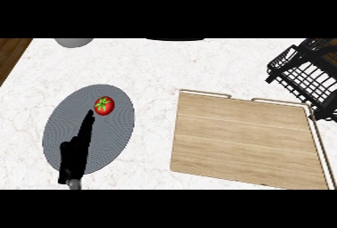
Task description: Pick the can from the tray and place it in the tiered basket
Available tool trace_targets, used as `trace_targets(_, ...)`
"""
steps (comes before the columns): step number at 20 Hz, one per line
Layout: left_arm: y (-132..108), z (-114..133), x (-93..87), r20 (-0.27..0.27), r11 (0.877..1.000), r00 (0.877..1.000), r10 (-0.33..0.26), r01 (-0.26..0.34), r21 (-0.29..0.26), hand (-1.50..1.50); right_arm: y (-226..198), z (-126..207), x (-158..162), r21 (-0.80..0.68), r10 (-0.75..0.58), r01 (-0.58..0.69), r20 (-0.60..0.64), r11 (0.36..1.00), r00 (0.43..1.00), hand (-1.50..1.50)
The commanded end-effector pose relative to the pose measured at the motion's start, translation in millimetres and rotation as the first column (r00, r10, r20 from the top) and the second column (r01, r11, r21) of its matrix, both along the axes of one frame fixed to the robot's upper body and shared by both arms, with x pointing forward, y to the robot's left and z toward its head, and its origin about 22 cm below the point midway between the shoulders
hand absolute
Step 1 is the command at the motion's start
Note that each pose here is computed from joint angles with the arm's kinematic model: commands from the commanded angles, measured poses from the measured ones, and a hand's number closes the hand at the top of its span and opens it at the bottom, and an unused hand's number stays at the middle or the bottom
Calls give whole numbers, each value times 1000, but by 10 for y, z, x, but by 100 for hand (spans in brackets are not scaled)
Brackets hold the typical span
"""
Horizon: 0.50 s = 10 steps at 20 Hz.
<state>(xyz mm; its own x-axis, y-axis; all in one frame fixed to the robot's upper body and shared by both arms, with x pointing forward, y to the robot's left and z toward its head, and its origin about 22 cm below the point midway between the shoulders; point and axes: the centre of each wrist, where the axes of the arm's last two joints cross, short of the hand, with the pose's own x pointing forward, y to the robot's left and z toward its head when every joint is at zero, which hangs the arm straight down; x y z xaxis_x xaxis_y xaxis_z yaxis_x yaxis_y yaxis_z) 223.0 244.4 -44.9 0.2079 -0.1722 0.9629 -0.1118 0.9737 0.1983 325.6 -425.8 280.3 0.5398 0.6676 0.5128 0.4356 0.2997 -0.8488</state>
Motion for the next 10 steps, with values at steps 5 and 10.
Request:
trace_targets(5, -82, -57, 129, -44, 1000, 999, 14, -14, 1, 0, -111, -402, 361, 31, -24, 26, -40, 999, 999, 150)
trace_targets(10, -269, -183, -81, -61, 1000, 998, -13, 13, -8, 0, -148, -626, 533, 197, -42, 36, 30, 980, 999, 150)
